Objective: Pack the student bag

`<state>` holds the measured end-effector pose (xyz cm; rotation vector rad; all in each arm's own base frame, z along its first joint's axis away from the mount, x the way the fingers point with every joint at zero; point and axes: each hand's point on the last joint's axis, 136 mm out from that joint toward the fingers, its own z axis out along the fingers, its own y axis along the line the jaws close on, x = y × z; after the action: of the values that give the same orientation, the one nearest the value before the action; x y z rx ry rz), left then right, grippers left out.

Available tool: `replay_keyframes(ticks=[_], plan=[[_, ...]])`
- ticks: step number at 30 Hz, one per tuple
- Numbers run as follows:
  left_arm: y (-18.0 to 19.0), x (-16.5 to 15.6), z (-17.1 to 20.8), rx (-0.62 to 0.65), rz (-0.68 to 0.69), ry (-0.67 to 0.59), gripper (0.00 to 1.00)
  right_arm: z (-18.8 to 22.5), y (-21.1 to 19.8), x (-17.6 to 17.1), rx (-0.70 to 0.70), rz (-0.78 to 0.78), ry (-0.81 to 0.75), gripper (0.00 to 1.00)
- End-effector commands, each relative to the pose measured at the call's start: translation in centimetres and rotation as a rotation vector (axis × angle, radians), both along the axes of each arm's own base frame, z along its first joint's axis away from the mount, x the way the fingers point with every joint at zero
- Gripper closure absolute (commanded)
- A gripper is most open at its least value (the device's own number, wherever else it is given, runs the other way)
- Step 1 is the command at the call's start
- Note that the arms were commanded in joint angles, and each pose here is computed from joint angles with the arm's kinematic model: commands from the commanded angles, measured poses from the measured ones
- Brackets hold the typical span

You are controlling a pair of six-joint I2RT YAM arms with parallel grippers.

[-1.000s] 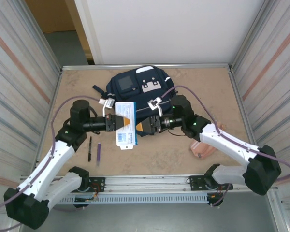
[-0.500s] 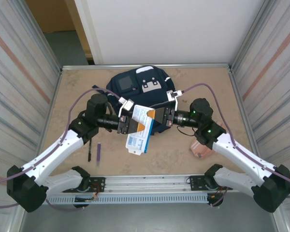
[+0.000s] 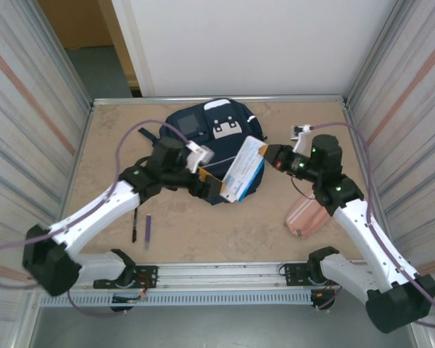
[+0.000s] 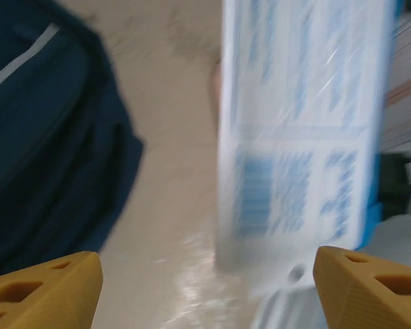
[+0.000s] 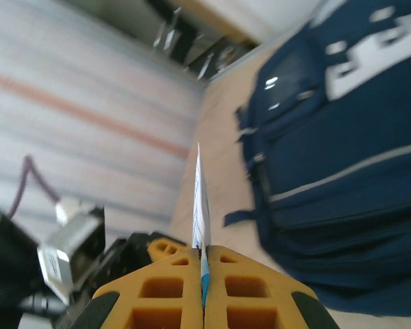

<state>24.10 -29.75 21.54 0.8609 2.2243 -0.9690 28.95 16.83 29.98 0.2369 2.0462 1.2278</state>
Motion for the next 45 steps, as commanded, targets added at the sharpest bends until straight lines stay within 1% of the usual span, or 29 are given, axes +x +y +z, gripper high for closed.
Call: replay_keyframes(ticks=[1, 3, 5, 8, 11, 16, 20, 22, 24, 25, 27, 28, 29, 31, 32, 33, 35, 38, 41, 45], plan=[[3.0, 5.7, -4.4, 0.409, 0.068, -0.190, 0.23, -1.4, -3.6, 0.5, 0.018, -0.081, 0.127, 1.00], [2.9, 8.2, -5.0, 0.507, 0.091, -0.220, 0.23, -1.6, -5.9, 0.8, 0.037, -0.136, 0.162, 1.00], [2.5, 9.8, -6.0, 0.583, 0.069, -0.235, 0.24, -1.7, -8.1, 0.9, 0.055, -0.196, 0.181, 1.00], [2.1, 11.1, -7.8, 0.663, 0.013, -0.236, 0.23, -1.4, -10.2, 0.6, 0.076, -0.254, 0.176, 1.00], [1.0, 11.0, -9.2, 0.679, -0.064, -0.205, 0.20, -1.4, -11.3, 0.3, 0.065, -0.291, 0.174, 1.00], [0.3, 12.4, -10.7, 0.712, -0.077, -0.205, 0.17, -1.4, -11.1, 0.1, 0.061, -0.273, 0.169, 1.00], [-0.8, 11.9, -11.8, 0.714, -0.130, -0.157, 0.17, -1.4, -11.1, 0.1, 0.060, -0.274, 0.169, 1.00], [-1.4, 11.8, -12.4, 0.716, -0.145, -0.175, 0.17, -1.4, -10.9, 0.0, 0.063, -0.258, 0.169, 1.00], [-1.3, 12.8, -13.0, 0.769, -0.101, -0.213, 0.16, -1.5, -10.9, -0.2, 0.066, -0.260, 0.172, 1.00], [-0.9, 13.7, -13.3, 0.809, -0.059, -0.225, 0.19, -1.7, -10.9, -0.2, 0.067, -0.266, 0.176, 1.00], [-0.3, 15.1, -13.4, 0.872, 0.011, -0.242, 0.33, -1.9, -10.9, -0.2, 0.072, -0.270, 0.181, 1.00], [-0.2, 15.5, -12.9, 0.880, 0.033, -0.254, 0.40, -1.9, -10.8, -0.2, 0.076, -0.265, 0.186, 1.00], [-0.2, 15.7, -14.0, 0.900, 0.034, -0.242, 0.49, -2.0, -10.7, -0.2, 0.079, -0.258, 0.187, 1.00], [-0.5, 16.3, -13.3, 0.886, 0.064, -0.264, 0.73, -2.2, -10.6, -0.4, 0.087, -0.254, 0.199, 1.00], [-0.8, 16.3, -12.5, 0.865, 0.065, -0.274, 0.89, -2.4, -10.5, -0.5, 0.095, -0.255, 0.210, 1.00], [-1.2, 16.2, -11.6, 0.844, 0.067, -0.286, 1.00, -2.7, -10.4, -0.6, 0.107, -0.253, 0.221, 1.00], [-1.7, 16.0, -8.6, 0.796, 0.080, -0.340, 1.00, -3.3, -10.0, -0.6, 0.141, -0.239, 0.250, 1.00], [-2.7, 15.7, -4.1, 0.711, 0.090, -0.422, 1.00, -3.9, -8.7, -0.5, 0.184, -0.171, 0.304, 1.00], [-2.6, 16.0, 0.9, 0.638, 0.152, -0.491, 1.00, -5.1, -6.8, 0.1, 0.179, -0.113, 0.360, 1.00], [-2.7, 16.1, 5.4, 0.591, 0.191, -0.519, 1.00, -7.4, -3.0, 2.2, 0.171, -0.067, 0.431, 1.00]])
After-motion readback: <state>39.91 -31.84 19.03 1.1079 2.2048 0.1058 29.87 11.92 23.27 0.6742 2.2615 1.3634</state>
